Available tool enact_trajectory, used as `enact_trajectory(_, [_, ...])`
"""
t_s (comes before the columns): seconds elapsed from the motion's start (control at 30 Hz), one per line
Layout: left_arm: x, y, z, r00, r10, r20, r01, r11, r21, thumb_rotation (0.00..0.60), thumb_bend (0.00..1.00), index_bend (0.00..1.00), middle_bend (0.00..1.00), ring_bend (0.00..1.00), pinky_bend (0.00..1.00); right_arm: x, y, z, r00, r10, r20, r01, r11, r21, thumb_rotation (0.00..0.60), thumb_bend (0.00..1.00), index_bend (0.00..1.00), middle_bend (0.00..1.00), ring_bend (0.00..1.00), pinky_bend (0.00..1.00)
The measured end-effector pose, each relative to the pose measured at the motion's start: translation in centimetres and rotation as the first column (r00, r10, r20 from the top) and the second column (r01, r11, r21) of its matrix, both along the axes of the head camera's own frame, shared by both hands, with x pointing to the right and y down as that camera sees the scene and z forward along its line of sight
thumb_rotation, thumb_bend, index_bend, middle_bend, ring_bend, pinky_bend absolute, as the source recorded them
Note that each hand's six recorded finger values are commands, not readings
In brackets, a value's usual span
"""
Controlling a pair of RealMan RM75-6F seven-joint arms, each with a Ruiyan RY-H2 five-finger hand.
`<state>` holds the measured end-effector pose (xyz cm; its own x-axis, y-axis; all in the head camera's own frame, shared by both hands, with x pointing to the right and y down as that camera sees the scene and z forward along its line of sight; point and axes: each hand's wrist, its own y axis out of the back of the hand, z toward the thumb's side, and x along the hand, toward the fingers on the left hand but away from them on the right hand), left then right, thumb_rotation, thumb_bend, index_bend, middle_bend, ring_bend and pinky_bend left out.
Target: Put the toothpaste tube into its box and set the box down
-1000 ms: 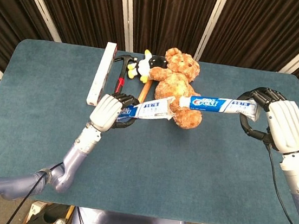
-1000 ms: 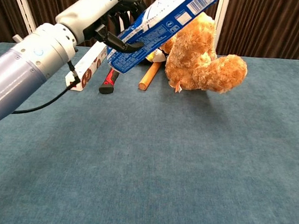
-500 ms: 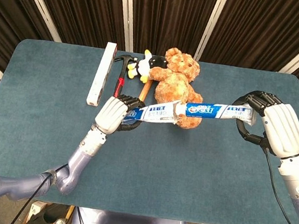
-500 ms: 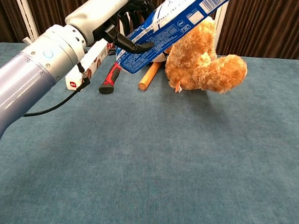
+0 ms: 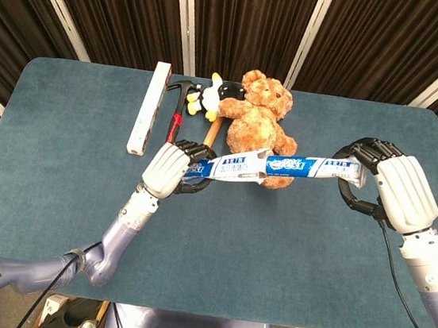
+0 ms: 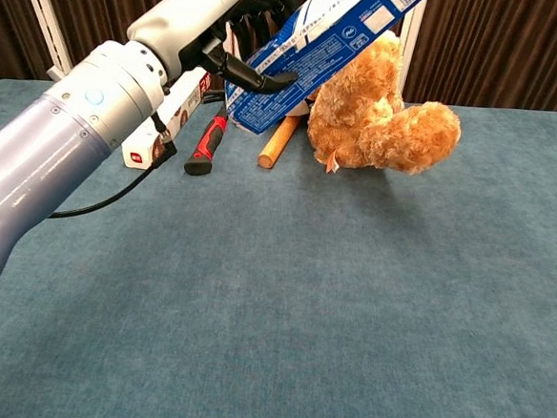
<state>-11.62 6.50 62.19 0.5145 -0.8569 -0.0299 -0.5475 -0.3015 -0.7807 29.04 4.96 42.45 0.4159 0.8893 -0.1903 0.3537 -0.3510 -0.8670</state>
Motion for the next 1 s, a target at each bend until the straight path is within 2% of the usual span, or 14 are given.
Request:
enact_trajectory(0.7, [3.8,-0.3,-1.9,0.997,0.068,0.037,-0.069,0.997,0.027,0.600,0.42,0.47,0.53,0.48,0.52,-0.7,0.5,0.8,1.000,-0.019,-0.002,0.019,1.000,-0.013,0.600,0.51,0.87,0.45,0.30,0.32])
enact_trajectory(1.0, [6.3,0.1,-2.9,0.997,0.072,0.007,-0.073,0.997,0.014,0.600,0.42,0.47,0.53,0.48,0.52,-1.0,0.8,1.2,0.999,-0.035,-0.004,0.034,0.999,-0.021,0.600,0.51,0.87,0.45,0.30,0.32])
